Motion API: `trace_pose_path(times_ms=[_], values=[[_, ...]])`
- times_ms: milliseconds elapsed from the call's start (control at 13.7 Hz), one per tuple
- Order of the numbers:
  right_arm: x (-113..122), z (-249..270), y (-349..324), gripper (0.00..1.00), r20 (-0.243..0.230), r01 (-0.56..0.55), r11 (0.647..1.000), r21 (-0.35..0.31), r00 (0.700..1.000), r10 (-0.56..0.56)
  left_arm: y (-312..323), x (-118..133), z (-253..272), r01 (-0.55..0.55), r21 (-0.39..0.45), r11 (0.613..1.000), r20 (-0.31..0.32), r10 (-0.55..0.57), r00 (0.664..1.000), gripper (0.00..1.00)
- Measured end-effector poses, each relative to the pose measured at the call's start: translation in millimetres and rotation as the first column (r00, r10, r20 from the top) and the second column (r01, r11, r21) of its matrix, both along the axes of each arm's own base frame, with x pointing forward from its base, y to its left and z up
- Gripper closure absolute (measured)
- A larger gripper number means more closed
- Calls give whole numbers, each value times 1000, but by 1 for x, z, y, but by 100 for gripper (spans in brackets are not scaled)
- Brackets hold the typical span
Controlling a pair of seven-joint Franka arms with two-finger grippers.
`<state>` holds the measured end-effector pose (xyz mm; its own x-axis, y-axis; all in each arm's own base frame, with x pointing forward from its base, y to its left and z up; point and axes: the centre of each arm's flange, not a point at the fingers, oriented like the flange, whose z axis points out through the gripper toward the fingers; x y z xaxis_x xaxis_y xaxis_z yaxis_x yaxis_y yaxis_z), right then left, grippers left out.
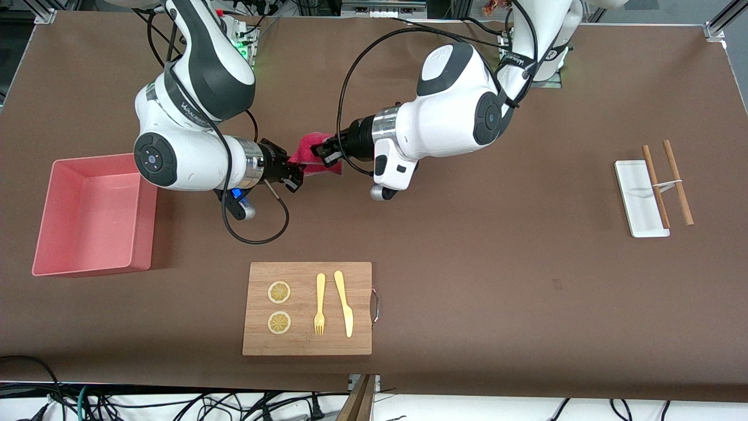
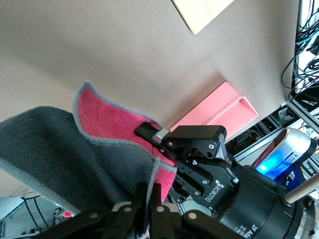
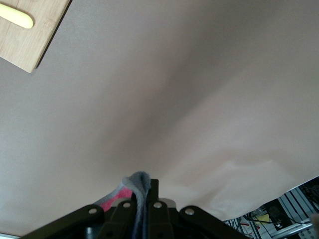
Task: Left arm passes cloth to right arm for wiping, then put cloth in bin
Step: 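Pull the cloth away with the right gripper while the left gripper releases and withdraws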
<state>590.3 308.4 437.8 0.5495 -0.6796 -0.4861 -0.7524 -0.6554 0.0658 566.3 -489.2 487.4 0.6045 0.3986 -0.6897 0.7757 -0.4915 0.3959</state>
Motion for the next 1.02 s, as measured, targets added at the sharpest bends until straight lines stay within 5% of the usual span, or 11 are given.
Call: trace_pose_path(times_ms=[366, 659, 1024], values=[[2, 0, -5, 95, 8, -14, 1000, 9, 1000, 14, 24, 19, -2, -21, 57, 998, 48, 18, 999, 37], [11, -7, -21, 95, 42, -95, 995, 41, 995, 94, 79, 46, -4, 40, 75, 996, 24, -42, 999, 0], [18, -89, -28, 95, -13, -228, 973, -22, 974, 228, 232, 98, -14, 118, 33, 992, -4, -118, 993, 0]])
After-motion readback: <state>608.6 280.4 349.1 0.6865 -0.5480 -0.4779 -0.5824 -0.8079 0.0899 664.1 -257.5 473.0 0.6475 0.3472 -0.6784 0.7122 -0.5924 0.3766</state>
